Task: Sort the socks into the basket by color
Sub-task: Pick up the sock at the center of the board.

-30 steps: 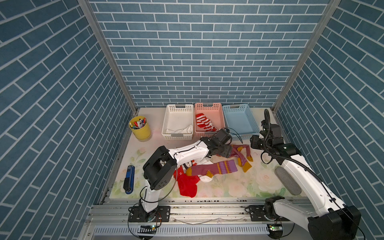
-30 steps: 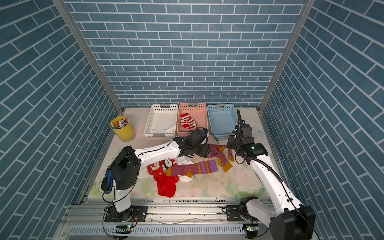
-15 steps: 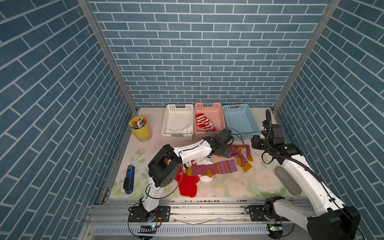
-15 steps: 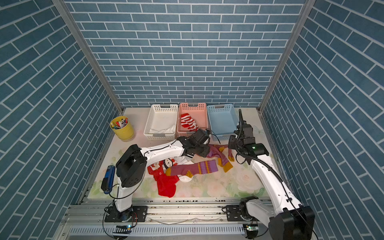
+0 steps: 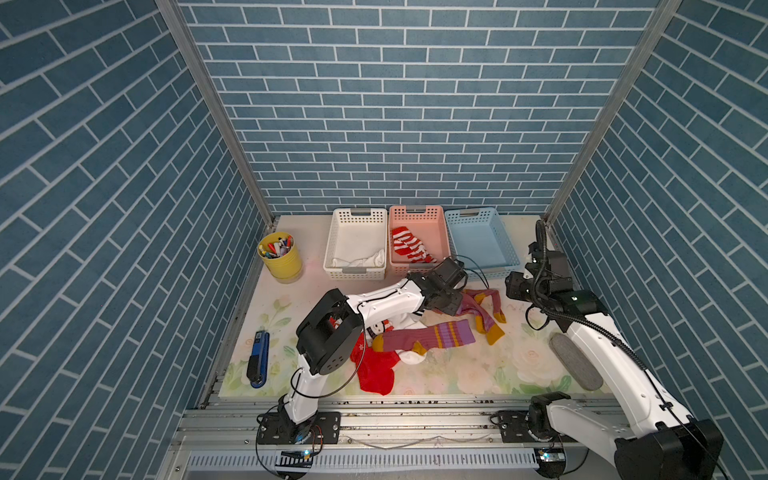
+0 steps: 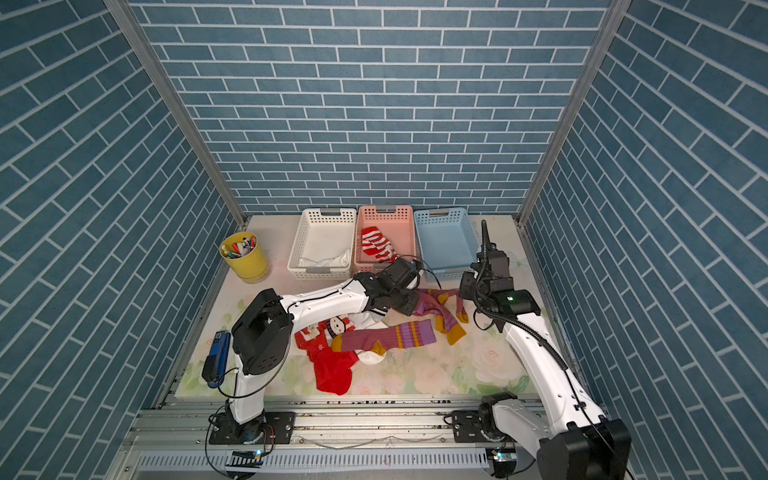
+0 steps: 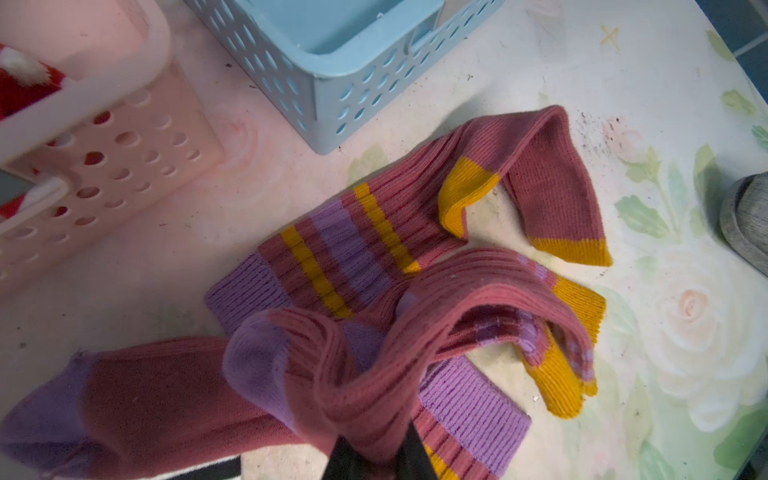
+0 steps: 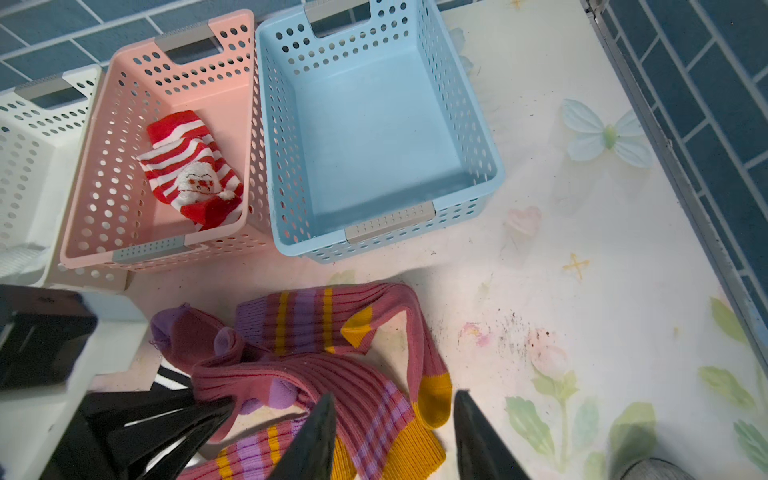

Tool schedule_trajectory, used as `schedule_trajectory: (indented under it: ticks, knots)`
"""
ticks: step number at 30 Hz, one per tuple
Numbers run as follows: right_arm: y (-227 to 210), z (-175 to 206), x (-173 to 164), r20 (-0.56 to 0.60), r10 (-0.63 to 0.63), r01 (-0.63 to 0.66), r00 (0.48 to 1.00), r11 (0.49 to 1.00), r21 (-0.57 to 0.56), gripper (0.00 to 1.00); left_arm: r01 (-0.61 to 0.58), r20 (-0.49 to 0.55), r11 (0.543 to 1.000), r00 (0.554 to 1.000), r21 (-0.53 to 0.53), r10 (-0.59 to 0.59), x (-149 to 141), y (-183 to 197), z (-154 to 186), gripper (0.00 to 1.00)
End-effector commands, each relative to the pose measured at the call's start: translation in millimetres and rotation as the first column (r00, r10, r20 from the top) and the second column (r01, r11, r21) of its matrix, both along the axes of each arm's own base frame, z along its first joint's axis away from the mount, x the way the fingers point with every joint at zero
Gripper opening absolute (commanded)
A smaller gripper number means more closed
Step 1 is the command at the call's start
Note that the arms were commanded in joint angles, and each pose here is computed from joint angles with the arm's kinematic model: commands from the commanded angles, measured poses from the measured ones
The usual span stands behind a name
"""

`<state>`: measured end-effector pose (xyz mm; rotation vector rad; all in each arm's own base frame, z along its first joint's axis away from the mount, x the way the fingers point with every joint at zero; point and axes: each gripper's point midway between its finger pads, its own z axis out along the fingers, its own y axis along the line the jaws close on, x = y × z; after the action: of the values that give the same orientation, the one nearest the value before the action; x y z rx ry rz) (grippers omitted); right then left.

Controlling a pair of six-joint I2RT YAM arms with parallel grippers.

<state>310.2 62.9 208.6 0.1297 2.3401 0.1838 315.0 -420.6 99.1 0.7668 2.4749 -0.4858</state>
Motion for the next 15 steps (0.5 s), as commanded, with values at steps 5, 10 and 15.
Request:
schedule_trajectory:
  ticks: [5, 10, 15]
  knots:
    - [-10, -1, -7, 0.011, -0.063, 0.062, 0.998, 0.998, 0.022, 0.46, 0.078, 0.013, 0.995, 0.997, -0.068, -0.077, -17, -7, 81, 0.12]
    - [-15, -2, -9, 0.019, -0.083, 0.082, 0.996, 0.996, 0.026, 0.46, 0.103, 0.061, 0.988, 0.993, -0.118, -0.096, -19, -8, 125, 0.10]
    - [-17, 0, -11, 0.028, -0.092, 0.091, 0.995, 0.995, 0.029, 0.46, 0.146, 0.105, 0.978, 0.986, -0.149, -0.131, -14, -20, 155, 0.07]
